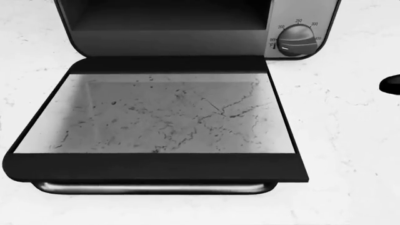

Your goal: Close the toaster oven door.

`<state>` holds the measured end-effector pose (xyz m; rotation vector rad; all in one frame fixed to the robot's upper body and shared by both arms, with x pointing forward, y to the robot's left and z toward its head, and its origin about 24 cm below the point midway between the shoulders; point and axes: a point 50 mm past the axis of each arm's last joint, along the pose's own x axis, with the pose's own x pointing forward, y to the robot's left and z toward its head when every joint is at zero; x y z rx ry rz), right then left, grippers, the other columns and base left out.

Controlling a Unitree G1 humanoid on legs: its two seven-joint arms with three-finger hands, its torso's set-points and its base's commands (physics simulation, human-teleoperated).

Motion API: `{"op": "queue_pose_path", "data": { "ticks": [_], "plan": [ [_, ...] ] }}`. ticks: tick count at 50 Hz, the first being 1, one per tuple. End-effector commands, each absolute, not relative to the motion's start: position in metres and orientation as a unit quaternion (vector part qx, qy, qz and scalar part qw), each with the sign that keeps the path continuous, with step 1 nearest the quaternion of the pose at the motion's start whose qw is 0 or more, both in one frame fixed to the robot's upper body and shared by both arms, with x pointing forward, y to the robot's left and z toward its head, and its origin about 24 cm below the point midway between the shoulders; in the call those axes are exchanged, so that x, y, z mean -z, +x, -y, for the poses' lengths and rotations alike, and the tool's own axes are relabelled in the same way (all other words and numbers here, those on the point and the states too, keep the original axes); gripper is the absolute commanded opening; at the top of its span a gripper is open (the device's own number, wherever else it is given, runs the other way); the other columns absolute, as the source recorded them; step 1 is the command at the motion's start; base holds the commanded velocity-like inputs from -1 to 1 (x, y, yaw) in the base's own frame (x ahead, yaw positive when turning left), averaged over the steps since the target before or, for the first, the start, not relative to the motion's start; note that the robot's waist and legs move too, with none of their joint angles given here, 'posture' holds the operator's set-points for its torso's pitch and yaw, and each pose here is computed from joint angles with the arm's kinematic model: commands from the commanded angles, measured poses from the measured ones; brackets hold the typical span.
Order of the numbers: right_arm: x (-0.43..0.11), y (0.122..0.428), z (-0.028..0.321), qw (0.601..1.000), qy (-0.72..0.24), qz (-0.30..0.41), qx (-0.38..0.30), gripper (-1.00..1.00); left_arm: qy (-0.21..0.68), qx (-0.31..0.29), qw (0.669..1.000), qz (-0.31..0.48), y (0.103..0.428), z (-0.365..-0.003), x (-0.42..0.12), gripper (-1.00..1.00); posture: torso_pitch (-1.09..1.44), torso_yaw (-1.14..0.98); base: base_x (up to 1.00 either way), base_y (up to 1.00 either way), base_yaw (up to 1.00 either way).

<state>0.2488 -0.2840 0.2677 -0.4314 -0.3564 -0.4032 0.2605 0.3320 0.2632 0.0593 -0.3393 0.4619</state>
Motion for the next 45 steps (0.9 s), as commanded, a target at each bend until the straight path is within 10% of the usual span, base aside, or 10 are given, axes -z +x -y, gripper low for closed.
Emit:
{"op": "queue_pose_path", "data": {
  "ticks": [1,45],
  "plan": [
    [-0.284,0.238,0.280,0.931,-0.228,0.207,0.196,1.00,0.038,-0.229,0.949,0.214,0.253,-0.331,-0.282,1.00,0.00,0.00,0.00,0.00,0.00],
    [-0.242,0.227,0.240,0.943,-0.251,0.178,0.124,1.00,0.044,-0.222,0.948,0.221,0.253,-0.329,-0.285,1.00,0.00,0.00,0.00,0.00,0.00]
  ]
}}
